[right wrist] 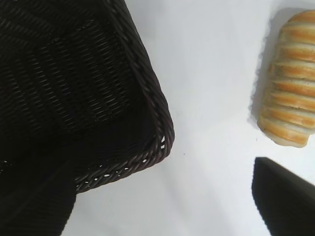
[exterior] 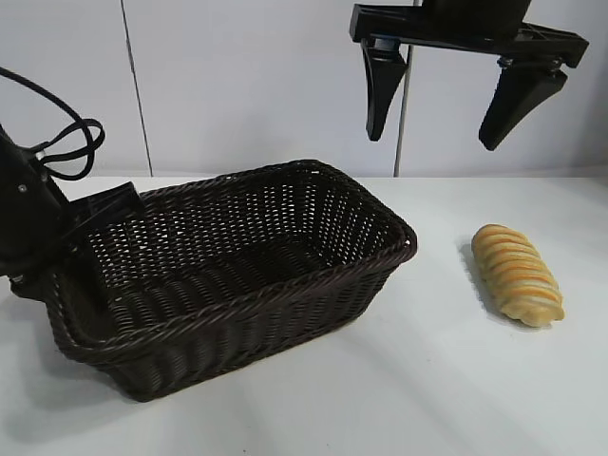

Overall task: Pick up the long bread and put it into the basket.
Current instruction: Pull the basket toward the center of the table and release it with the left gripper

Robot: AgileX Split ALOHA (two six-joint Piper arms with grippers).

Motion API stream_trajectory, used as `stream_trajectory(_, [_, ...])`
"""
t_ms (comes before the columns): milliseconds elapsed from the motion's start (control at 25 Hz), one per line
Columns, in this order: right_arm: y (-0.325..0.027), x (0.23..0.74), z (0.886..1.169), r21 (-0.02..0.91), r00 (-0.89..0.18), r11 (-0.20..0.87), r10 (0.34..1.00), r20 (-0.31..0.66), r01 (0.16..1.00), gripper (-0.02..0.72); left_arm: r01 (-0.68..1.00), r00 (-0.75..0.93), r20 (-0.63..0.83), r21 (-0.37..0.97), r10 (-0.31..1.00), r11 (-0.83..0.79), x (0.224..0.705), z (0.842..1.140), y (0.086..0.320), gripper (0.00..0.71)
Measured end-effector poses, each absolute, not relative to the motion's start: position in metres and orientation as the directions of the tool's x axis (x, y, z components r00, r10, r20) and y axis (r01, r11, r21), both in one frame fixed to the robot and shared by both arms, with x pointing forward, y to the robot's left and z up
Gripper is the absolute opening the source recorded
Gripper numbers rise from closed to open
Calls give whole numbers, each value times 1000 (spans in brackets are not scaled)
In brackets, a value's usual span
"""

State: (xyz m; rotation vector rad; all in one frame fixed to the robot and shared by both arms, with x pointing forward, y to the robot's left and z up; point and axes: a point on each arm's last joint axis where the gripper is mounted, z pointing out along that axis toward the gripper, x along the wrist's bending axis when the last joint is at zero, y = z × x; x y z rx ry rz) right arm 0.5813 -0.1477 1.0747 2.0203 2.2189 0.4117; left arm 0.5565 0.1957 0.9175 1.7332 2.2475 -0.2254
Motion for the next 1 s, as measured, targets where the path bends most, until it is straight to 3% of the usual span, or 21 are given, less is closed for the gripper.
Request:
stream_trajectory(320, [-148,581,1075,272,-107,76,989,98,959,695,992,28,-331,126,943,14,584,962,186,102])
stream_trajectory(600, [-148,581,1074,267,-106,77,990,97,961,695,980,110,-339,192,934,-45,603,994,183,102])
stream_trajectory(1000, [-148,581,1074,266,-106,76,990,98,961,695,991,108,-329,110,938,-75,632,953,177,102])
